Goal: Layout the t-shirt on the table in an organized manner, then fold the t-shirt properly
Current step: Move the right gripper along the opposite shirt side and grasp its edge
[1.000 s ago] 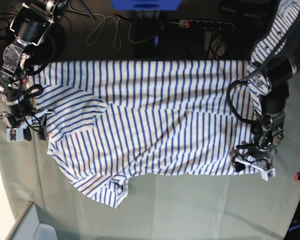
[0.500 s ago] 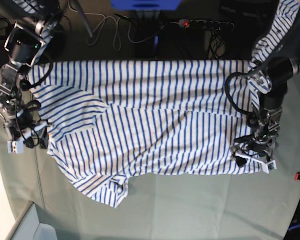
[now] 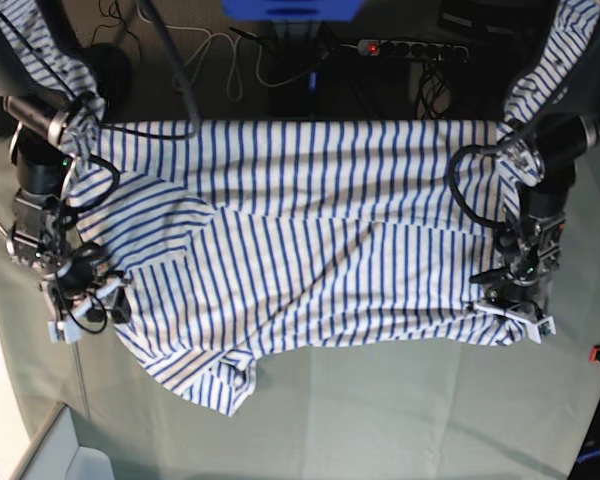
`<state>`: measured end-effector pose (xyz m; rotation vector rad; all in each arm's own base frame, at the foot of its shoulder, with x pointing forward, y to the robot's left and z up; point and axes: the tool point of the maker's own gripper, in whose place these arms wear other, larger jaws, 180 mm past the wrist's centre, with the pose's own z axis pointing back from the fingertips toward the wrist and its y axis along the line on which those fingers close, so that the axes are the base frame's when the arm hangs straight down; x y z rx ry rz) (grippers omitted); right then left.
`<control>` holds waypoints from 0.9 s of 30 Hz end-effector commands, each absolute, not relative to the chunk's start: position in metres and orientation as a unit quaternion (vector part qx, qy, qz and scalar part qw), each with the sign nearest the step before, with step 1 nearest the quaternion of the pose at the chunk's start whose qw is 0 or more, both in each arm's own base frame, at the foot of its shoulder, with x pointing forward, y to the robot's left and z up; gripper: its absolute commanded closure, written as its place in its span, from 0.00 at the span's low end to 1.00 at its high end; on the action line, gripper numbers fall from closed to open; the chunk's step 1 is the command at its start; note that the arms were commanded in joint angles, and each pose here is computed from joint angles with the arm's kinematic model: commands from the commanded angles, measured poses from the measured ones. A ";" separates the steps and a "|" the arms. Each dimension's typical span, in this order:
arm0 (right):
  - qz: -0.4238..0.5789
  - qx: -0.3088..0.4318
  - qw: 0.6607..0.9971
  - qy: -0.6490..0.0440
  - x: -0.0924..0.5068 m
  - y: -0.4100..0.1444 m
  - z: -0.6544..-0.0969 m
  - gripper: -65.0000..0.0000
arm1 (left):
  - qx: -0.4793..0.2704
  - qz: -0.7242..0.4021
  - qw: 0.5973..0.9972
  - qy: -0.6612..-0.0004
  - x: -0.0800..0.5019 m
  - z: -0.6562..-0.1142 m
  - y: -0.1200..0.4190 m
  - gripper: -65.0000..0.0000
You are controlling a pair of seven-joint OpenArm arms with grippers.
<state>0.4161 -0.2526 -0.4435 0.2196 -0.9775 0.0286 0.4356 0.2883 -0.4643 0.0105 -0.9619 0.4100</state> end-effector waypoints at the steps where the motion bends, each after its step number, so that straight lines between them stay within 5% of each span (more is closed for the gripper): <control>1: 0.006 0.102 0.855 -0.508 0.434 -0.262 -0.420 0.47 | -0.001 0.192 0.865 -0.464 0.445 -0.456 0.287 0.94; 2: 0.005 0.109 0.855 -0.508 0.435 -0.258 -0.423 0.46 | -0.002 0.192 0.865 -0.463 0.445 -0.456 0.286 1.00; 27: 0.030 0.039 0.886 -0.462 0.423 -0.259 -0.458 0.45 | 0.000 0.190 0.870 -0.454 0.437 -0.464 0.287 1.00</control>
